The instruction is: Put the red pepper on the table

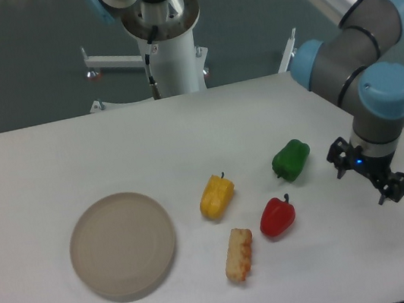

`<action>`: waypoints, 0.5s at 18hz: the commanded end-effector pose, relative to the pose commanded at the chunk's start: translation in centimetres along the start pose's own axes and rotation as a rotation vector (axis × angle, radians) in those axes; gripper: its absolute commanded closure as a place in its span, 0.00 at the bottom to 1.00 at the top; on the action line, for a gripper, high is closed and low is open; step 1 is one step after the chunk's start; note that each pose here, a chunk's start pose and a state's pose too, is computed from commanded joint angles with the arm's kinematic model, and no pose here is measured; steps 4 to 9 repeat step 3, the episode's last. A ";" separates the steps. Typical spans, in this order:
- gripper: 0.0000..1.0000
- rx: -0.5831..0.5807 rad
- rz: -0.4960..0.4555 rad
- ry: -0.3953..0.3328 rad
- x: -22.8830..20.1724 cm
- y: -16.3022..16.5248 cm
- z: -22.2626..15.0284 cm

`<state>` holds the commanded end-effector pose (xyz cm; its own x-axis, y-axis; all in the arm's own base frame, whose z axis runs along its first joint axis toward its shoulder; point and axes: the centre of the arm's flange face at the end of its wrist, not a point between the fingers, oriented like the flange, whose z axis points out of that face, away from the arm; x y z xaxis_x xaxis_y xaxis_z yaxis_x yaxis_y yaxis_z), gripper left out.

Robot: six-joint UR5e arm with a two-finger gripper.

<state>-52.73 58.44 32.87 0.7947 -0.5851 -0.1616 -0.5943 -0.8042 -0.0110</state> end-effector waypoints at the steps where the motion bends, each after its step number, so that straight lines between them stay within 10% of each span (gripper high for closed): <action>1: 0.00 0.000 0.000 0.000 0.0 0.0 0.0; 9: 0.00 0.001 -0.002 -0.002 0.0 0.1 0.0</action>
